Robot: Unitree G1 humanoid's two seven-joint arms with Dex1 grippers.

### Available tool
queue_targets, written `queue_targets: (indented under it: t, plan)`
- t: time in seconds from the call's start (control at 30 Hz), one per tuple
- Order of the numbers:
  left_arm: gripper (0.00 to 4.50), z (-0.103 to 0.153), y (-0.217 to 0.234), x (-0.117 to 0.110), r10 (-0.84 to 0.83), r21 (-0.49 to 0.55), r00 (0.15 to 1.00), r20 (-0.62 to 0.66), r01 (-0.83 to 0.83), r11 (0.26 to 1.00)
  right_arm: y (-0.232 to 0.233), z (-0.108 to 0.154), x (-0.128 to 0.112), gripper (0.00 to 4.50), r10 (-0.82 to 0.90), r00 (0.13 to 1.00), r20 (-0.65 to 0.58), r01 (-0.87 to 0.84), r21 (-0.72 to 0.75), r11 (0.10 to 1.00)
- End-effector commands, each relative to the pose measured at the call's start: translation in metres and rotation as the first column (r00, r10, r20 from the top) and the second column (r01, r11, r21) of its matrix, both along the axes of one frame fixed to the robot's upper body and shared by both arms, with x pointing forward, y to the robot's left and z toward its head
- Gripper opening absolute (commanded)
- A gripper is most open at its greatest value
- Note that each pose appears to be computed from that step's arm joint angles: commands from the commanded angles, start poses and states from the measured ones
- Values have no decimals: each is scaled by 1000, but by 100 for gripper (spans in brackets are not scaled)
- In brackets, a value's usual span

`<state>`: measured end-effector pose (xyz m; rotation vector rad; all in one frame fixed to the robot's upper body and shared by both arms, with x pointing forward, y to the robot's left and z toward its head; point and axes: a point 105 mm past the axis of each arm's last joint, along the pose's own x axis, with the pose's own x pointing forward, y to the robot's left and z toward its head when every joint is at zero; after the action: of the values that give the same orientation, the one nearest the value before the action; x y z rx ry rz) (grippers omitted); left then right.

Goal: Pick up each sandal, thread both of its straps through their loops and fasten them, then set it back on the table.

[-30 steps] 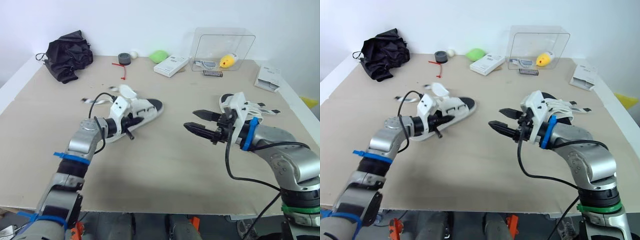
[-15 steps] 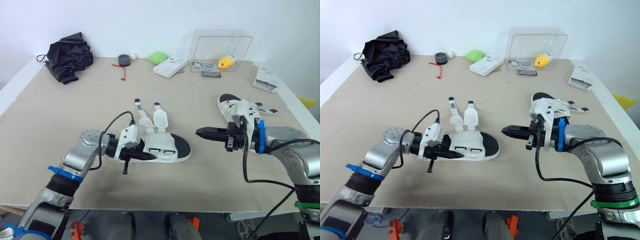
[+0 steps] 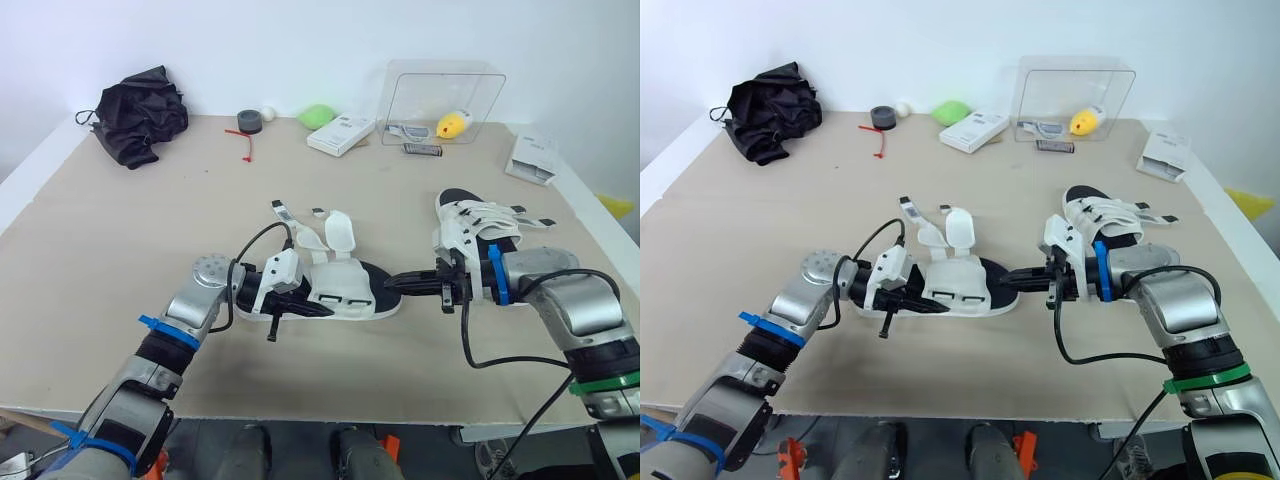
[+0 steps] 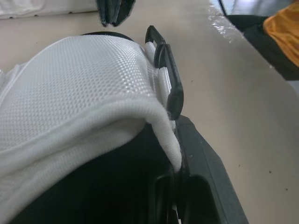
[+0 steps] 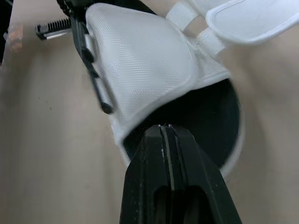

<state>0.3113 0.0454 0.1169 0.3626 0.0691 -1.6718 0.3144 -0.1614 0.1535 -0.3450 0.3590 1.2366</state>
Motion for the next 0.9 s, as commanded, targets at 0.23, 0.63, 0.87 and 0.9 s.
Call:
queue_targets:
  t: [0.23,0.63,0.87,0.9]
  plan:
    - [0,10,17,10,-51,29,998,36,50,998,9,-5,5,2,79,997,-3,-79,2,997]
    - [0,7,7,0,-102,4,995,17,102,995,43,-21,2,2,144,988,-50,-141,74,987]
    - [0,5,4,-1,-96,-10,995,15,96,995,64,-27,2,2,174,982,-66,-166,113,980]
    - [0,4,4,-2,-97,-9,995,15,97,995,66,-27,2,2,176,982,-71,-167,118,979]
